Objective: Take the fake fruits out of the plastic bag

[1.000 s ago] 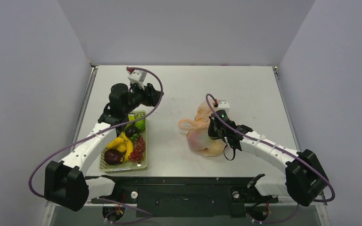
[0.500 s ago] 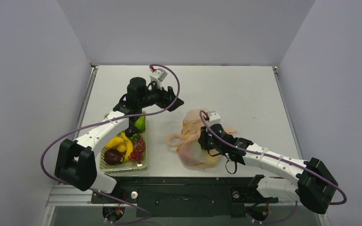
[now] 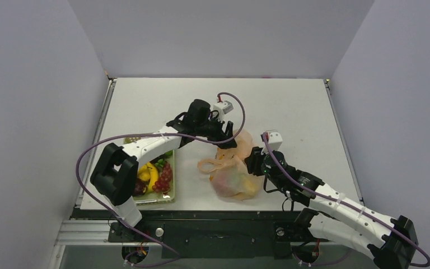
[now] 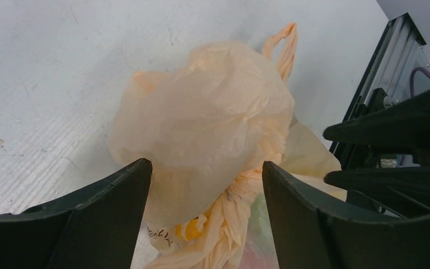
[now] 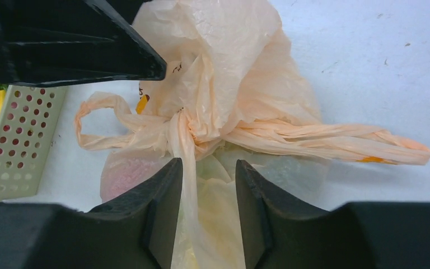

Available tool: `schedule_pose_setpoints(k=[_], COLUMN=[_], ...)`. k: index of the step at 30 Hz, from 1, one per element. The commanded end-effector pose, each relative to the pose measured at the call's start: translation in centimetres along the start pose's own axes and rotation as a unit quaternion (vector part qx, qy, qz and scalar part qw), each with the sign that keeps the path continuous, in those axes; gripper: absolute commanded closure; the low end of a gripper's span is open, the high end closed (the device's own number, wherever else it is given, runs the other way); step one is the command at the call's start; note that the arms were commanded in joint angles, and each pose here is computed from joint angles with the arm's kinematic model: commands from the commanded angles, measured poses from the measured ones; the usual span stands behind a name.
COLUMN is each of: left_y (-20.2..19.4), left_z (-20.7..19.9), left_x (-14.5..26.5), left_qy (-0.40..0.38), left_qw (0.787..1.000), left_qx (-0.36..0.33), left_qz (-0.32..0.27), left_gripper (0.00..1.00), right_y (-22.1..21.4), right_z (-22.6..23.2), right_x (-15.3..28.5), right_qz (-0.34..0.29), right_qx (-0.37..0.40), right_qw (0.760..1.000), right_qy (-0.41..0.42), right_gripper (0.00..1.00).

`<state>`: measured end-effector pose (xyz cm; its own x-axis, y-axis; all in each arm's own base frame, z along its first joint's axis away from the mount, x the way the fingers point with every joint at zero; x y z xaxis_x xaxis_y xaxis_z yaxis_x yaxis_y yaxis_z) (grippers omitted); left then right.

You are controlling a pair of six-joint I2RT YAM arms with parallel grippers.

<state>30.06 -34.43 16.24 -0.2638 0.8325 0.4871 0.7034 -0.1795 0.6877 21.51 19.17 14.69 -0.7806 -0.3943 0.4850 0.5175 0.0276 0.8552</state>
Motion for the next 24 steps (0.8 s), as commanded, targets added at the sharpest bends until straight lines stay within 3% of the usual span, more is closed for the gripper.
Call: schedule_pose_setpoints(k=[1, 2, 4, 10, 13, 24], left_y=[1.1, 0.5, 0.2, 0.0, 0.2, 1.4], left_z=[0.0, -0.1, -0.1, -0.2, -0.7, -1.4], left_x=[-1.4, -1.7, -2.4, -2.8, -2.5, -1.8], left_qy=[0.032, 0.037, 0.041, 0.046, 0.04, 0.037], left_qw=[0.999, 0.999, 0.998, 0.997, 0.998, 0.999], left_qx=[-0.031, -0.03, -0.027, -0.03, -0.031, -0.03], left_qz=[0.01, 0.023, 0.039, 0.048, 0.043, 0.023], left_gripper=[0.38, 0.51, 0.69, 0.94, 1.0, 1.0], right_y=[-0.2, -0.3, -0.5, -0.5, -0.4, 1.1], right_z=[-0.9, -0.5, 0.0, 1.0, 1.1, 2.2], right_x=[0.5, 0.3, -0.2, -1.5, -1.8, -1.8], right_qz=[-0.011, -0.012, -0.018, -0.018, -0.013, -0.02], right_qx=[-0.015, -0.023, -0.038, -0.029, -0.002, 0.043], right_qw=[1.0, 1.0, 0.999, 0.999, 1.0, 0.999], right_qy=[-0.021, -0.012, 0.0, -0.002, -0.021, -0.026], right_gripper=[0.72, 0.76, 0.81, 0.79, 0.78, 0.71])
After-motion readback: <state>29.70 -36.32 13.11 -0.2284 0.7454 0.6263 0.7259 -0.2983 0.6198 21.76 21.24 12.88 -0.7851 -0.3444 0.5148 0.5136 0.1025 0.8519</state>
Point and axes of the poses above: each gripper's point midway between its finger pads, its own x axis back along the fingers, its own z axis along the line the jaws close on, y = z × x, the point moved 1 cm from there along x, back along the fingers, and after that the axes turned 5 degrees about x, right-handed, at the moved point
